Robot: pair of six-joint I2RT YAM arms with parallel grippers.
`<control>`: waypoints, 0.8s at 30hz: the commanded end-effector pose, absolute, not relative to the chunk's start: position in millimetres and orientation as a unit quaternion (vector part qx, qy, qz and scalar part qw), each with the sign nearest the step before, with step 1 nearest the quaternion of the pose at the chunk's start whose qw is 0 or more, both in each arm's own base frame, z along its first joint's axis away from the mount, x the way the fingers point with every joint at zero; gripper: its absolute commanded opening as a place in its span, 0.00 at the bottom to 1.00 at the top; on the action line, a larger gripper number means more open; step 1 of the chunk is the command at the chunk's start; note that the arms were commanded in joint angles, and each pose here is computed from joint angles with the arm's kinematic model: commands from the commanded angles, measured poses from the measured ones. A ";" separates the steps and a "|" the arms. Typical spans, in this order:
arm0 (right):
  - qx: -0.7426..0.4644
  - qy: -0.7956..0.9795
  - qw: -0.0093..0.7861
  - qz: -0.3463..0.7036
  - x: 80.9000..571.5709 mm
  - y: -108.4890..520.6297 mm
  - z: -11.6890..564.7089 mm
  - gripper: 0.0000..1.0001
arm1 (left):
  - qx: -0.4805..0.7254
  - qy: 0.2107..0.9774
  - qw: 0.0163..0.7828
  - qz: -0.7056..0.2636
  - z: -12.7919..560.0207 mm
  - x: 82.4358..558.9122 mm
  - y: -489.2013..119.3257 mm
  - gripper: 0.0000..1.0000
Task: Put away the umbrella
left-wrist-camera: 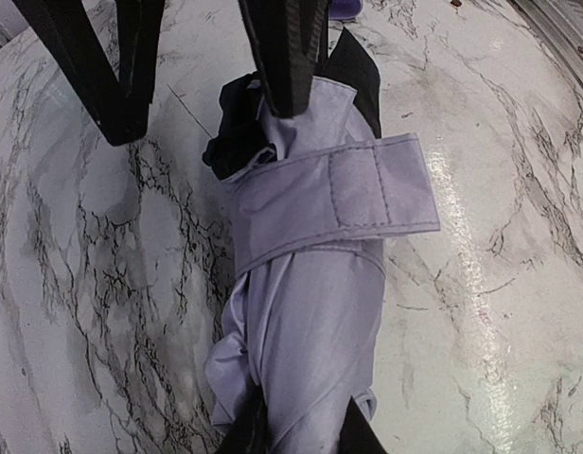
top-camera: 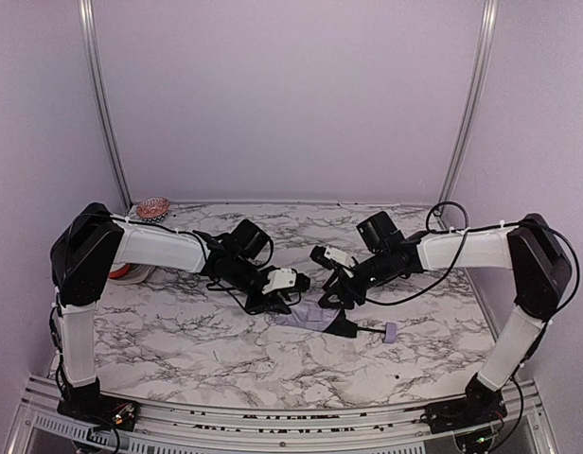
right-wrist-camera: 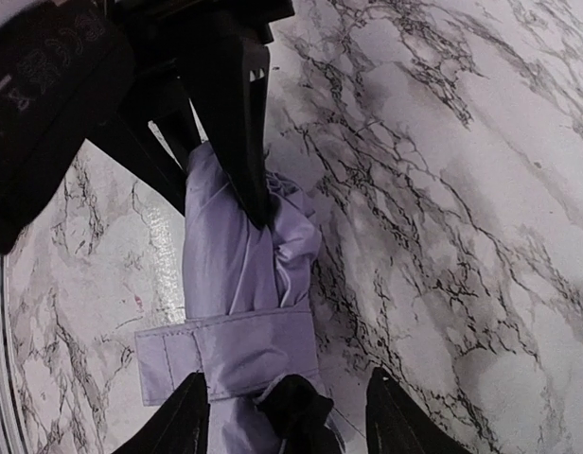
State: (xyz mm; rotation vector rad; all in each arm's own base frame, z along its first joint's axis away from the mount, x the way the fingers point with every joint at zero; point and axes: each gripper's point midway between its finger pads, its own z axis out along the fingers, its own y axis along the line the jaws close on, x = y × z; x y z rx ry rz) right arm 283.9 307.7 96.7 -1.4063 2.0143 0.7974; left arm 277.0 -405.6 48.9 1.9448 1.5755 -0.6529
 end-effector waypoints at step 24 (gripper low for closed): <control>-0.579 0.768 0.151 0.226 268.4 317.8 40.6 0.50 | 0.705 0.640 0.252 -0.171 49.9 278.1 -366.9 0.99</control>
